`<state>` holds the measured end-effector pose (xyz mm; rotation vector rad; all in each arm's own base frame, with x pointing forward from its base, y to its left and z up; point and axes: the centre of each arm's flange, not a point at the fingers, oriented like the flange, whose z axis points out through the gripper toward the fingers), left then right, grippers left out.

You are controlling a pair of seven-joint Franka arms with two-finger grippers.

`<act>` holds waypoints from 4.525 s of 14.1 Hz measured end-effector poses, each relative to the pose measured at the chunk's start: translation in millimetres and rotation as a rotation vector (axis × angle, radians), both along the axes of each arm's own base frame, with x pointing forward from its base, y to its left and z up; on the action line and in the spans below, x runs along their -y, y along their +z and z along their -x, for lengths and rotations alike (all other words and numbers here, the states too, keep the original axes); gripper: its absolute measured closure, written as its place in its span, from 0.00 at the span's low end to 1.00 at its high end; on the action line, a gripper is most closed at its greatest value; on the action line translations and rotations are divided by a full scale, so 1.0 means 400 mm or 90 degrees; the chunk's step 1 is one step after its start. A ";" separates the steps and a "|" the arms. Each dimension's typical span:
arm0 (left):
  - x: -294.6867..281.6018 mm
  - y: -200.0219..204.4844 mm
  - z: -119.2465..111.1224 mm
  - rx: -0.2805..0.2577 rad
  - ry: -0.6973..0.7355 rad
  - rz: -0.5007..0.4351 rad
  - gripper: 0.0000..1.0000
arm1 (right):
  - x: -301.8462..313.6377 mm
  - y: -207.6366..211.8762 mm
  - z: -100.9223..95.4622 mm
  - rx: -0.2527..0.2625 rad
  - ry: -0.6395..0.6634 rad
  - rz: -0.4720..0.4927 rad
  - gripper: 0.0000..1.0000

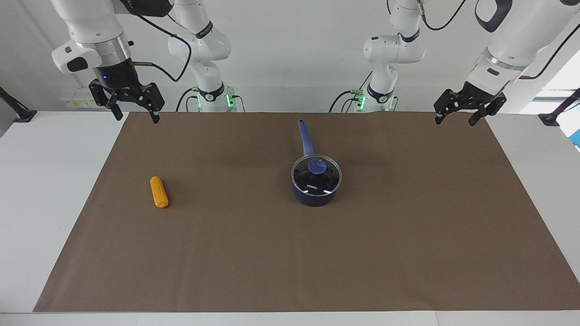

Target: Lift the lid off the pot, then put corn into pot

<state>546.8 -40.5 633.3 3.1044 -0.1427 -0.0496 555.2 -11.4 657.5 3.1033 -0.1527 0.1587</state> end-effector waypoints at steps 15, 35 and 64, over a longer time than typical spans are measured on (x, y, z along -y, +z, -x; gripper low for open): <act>0.009 -0.002 0.006 -0.007 -0.007 0.000 0.00 | 0.003 -0.001 0.000 -0.001 -0.002 0.000 0.00; 0.450 -0.244 0.020 -0.012 -0.008 -0.010 0.00 | -0.020 -0.024 0.042 -0.054 -0.019 -0.002 0.00; 0.872 -0.586 0.082 0.006 0.097 -0.025 0.25 | 0.217 -0.847 -0.074 -0.077 0.399 -0.015 0.00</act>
